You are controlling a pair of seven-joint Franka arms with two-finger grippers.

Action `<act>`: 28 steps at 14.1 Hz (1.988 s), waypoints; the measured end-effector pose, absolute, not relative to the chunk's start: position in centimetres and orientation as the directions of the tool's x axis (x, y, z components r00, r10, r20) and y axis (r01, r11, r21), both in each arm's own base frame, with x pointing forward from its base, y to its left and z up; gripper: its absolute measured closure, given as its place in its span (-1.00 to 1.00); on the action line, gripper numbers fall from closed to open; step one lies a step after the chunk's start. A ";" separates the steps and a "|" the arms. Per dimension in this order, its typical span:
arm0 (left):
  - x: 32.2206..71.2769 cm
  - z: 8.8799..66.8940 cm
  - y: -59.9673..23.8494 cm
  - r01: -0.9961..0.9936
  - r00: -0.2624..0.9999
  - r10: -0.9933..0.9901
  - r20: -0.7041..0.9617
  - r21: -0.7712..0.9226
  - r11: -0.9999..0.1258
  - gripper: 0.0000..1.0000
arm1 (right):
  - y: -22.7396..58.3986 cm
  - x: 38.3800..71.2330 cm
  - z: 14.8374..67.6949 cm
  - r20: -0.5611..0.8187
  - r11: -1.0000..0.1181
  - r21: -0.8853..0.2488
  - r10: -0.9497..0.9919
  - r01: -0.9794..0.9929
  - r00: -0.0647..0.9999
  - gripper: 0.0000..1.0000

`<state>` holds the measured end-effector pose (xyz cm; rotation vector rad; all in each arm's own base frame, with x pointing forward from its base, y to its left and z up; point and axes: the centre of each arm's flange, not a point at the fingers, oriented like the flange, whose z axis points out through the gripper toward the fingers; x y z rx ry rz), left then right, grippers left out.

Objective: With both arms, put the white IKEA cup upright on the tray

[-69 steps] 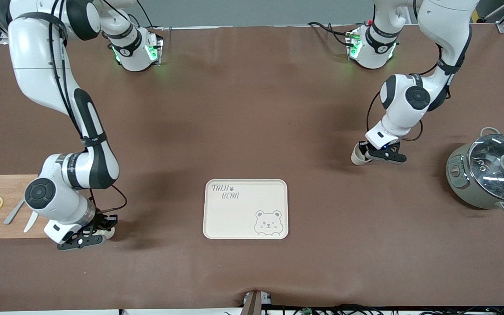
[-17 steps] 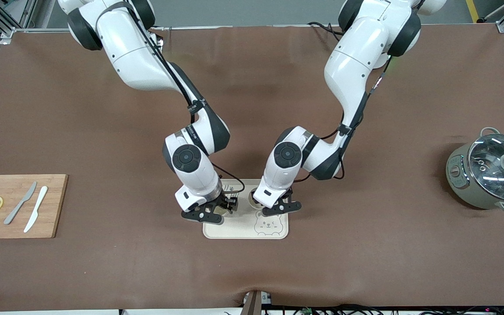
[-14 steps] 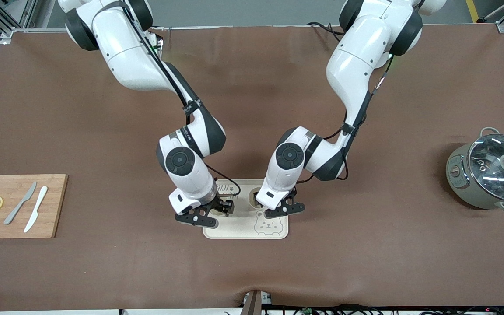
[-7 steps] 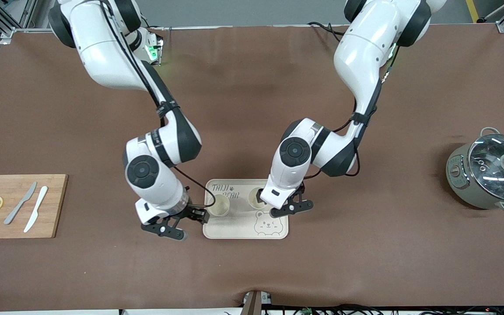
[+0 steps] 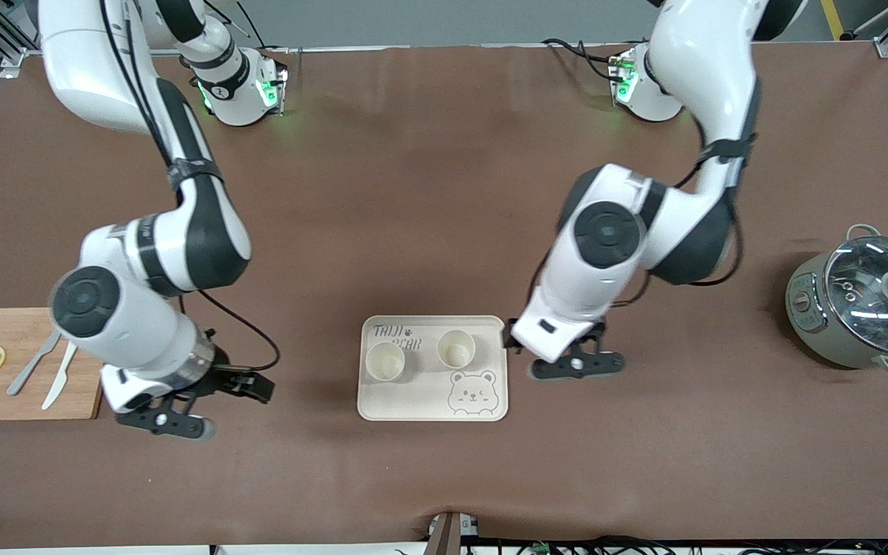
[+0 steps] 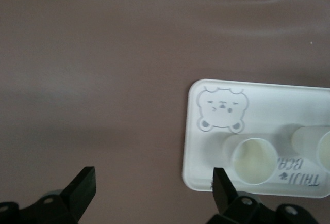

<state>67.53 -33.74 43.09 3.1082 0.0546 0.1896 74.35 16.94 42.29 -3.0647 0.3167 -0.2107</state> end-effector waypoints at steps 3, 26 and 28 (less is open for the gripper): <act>69.4 46.8 -26.9 -0.017 0.990 -0.014 0.142 0.019 -1.000 -1.00 | 12.2 74.2 44.1 0.098 -0.977 -0.043 -0.213 -0.210 0.972 -1.00; 61.5 51.3 -5.3 -0.196 0.980 -0.193 0.050 0.070 -0.978 -1.00 | -3.7 63.5 58.1 0.033 -0.995 -0.026 -0.102 -0.101 0.994 -1.00; 59.4 53.2 -5.1 -0.197 0.979 -0.192 0.067 0.069 -0.978 -1.00 | -4.4 62.5 58.8 0.022 -0.996 -0.028 -0.080 -0.079 0.997 -1.00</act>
